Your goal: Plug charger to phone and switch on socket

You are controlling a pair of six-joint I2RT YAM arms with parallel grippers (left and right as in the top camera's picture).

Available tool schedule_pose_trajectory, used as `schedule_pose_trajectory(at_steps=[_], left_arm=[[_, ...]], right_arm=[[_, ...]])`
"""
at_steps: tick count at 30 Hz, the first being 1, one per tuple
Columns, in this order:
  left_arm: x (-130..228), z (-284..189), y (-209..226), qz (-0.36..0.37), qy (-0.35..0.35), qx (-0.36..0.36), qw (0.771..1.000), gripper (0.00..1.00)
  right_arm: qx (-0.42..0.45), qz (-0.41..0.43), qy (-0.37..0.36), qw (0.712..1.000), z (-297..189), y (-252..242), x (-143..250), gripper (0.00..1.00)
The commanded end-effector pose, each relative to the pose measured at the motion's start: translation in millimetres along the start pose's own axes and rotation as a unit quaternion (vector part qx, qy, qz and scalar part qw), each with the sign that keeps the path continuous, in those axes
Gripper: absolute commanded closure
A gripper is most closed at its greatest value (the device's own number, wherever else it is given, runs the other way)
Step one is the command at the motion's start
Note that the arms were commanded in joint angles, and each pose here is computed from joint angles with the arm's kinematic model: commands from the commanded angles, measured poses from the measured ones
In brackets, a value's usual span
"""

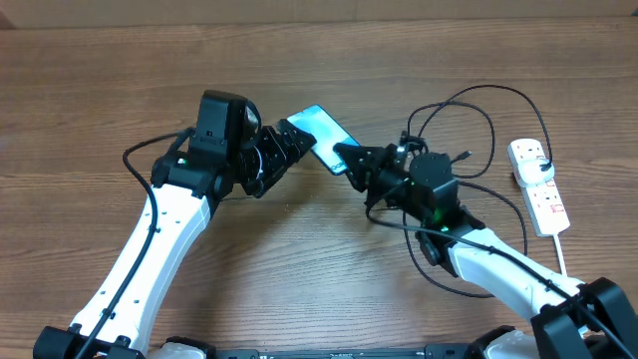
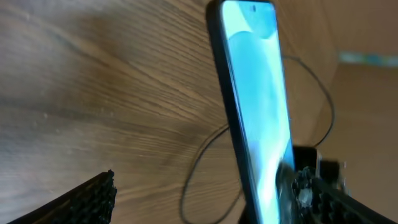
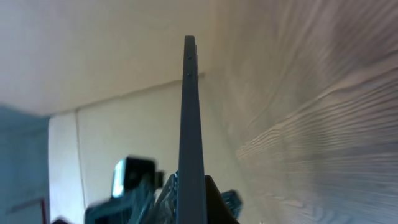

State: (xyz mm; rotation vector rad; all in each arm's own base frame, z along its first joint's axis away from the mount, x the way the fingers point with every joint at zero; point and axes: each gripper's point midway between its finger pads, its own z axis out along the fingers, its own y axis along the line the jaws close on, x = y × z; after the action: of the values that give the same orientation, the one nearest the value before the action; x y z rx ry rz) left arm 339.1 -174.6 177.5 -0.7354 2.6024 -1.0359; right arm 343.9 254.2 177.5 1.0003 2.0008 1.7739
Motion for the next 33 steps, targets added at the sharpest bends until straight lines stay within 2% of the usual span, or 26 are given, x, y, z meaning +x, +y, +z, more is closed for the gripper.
schedule_pose_trajectory(at_steps=[1, 6, 11, 14, 16, 18, 21, 29, 33], left_arm=[[6, -4, -5, -0.106, 0.006, 0.010, 0.994, 0.17], [7, -5, -6, -0.149, 0.011, 0.012, 0.989, 0.34], [7, -5, -6, -0.152, 0.011, 0.012, 0.988, 0.47], [7, -5, -6, -0.152, 0.011, 0.012, 0.988, 0.56], [7, -5, -6, -0.152, 0.011, 0.012, 0.988, 0.57], [7, -4, -6, -0.153, 0.010, 0.012, 0.988, 0.66], [6, -4, -6, -0.158, 0.009, 0.012, 0.987, 0.72], [5, -4, -6, -0.172, 0.006, 0.012, 0.985, 0.82], [3, -4, -5, -0.186, 0.000, 0.009, 0.983, 0.95]], right_arm=[[-0.018, -0.019, 0.025, 0.999, 4, 10, 23, 0.96], [-0.007, 0.053, 0.044, 0.998, 7, 5, 39, 0.96], [0.009, 0.172, 0.072, 0.982, 8, 2, 57, 0.96], [0.016, 0.205, 0.083, 0.975, 8, 1, 63, 0.96], [0.016, 0.211, 0.083, 0.974, 9, 1, 64, 0.96], [0.016, 0.213, 0.083, 0.973, 9, 1, 64, 0.96], [0.018, 0.226, 0.084, 0.970, 8, 1, 64, 0.96], [0.015, 0.227, 0.099, 0.969, 7, 4, 69, 0.96], [0.015, 0.227, 0.099, 0.969, 7, 5, 69, 0.96]])
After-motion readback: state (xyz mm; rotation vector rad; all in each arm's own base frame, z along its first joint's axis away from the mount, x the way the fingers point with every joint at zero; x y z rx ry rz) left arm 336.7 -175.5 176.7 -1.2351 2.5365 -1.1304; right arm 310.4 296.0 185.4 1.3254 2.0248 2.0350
